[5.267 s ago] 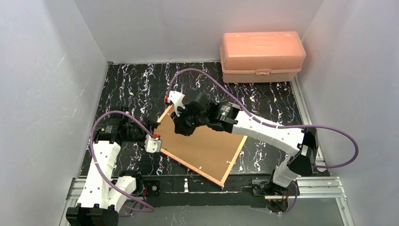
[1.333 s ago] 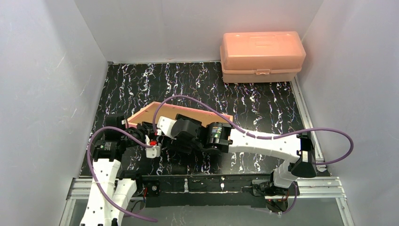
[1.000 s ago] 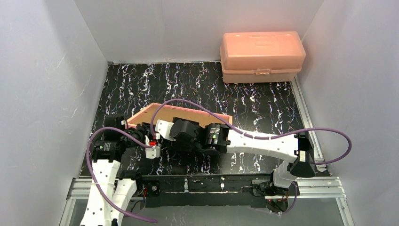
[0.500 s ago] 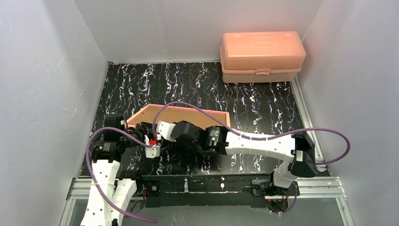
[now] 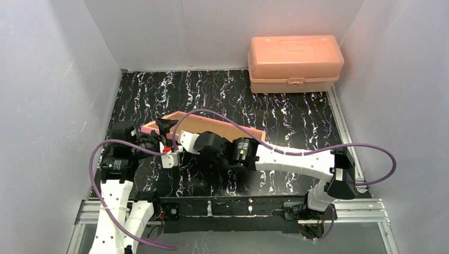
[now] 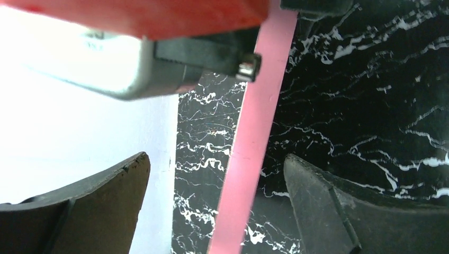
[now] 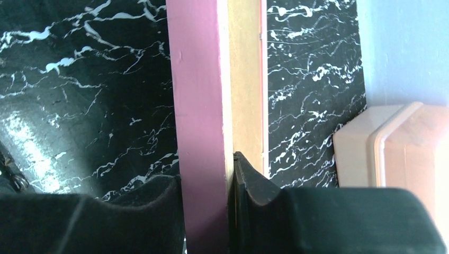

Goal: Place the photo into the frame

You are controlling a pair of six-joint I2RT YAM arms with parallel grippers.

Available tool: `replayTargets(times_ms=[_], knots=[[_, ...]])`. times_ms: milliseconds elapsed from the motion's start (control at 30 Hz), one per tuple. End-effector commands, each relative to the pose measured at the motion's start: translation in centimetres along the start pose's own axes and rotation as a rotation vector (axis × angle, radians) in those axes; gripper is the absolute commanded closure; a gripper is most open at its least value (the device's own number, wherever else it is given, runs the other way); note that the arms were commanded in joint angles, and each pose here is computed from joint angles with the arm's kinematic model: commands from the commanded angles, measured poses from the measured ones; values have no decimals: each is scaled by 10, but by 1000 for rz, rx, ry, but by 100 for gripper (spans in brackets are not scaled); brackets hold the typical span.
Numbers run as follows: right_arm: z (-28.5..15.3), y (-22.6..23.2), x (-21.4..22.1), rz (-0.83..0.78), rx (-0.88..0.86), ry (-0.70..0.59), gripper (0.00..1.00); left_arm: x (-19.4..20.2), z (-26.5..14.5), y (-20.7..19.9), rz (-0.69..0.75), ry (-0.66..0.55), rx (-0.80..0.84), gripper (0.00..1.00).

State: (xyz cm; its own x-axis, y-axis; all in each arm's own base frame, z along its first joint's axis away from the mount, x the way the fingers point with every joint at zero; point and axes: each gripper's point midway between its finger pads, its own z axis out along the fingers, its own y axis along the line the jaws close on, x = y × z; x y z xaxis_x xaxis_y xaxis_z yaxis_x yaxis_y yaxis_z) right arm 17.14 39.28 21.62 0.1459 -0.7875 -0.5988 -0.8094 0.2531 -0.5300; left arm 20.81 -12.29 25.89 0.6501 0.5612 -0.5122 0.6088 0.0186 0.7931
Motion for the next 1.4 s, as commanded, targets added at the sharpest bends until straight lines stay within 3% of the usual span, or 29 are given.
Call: replayTargets(times_ms=[0,133,433,600,767,967,1367], knots=[[-22,-40,-40,121,97,-91,96,-8,-4,38,-145,-16,-96,2],[-20,-53,-49,193,86,-91,97,-2,-7,64,-316,1,-158,2],[-11,-80,-84,400,54,-101,99,28,-36,138,-980,26,-367,1],[-12,-97,-122,571,10,-170,99,35,-55,154,-1175,20,-471,1],[-1,-120,-134,813,-79,-232,99,37,-64,143,-1206,38,-495,2],[22,-167,-103,1111,-200,-250,99,41,-68,130,-1242,50,-491,2],[44,-232,-56,1322,-238,-231,99,36,-60,111,-1282,8,-432,2]])
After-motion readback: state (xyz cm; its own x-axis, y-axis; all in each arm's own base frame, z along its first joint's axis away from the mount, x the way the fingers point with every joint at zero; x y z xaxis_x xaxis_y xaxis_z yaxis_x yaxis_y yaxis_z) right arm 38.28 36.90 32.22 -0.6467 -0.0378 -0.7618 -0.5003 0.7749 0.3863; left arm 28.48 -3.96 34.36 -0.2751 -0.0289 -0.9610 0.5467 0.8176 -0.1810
